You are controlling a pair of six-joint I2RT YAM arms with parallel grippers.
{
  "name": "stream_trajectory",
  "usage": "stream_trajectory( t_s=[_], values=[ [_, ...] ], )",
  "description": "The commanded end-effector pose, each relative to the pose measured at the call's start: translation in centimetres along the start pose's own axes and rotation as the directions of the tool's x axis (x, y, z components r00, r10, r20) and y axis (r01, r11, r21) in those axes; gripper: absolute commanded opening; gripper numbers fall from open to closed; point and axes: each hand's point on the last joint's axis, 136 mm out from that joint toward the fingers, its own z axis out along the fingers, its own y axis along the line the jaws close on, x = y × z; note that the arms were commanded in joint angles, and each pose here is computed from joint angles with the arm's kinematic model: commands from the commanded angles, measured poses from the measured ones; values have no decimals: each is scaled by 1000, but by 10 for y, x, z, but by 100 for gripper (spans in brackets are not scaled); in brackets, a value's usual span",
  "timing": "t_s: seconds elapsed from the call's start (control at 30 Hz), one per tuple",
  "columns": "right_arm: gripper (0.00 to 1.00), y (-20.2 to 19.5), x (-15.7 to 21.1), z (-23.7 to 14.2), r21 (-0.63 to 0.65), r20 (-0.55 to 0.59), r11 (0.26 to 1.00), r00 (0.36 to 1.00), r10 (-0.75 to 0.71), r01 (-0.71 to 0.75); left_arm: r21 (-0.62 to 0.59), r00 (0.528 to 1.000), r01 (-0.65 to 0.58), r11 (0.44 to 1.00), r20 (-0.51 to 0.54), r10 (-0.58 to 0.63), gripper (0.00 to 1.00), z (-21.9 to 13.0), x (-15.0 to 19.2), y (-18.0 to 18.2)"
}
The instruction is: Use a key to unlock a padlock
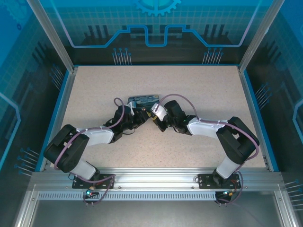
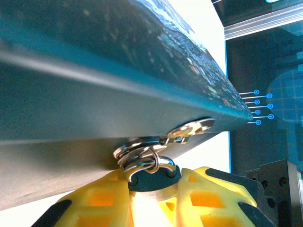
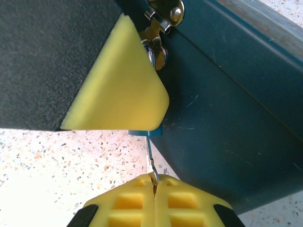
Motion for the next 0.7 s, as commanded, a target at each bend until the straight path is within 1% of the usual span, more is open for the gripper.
stream_trajectory(
  t_s=[0.0,0.33,0.53,0.67],
  values=[
    [0,-8,-88,-20,21,258,996,962,-85,83,49,994,-4,999,-105,9,0,-2,21,-17],
    [0,-5,-93,-20,-8,261,996,962,-82,87,50,993,-2,999,-115,8,0,1,24,-15],
    [0,-3,-88,-14,-33,246,996,966,-74,85,54,993,-2,999,-119,8,0,2,25,-15],
    [0,-7,-89,-13,-44,259,996,964,-58,72,53,992,5,999,-124,1,0,1,26,-14]
  ],
)
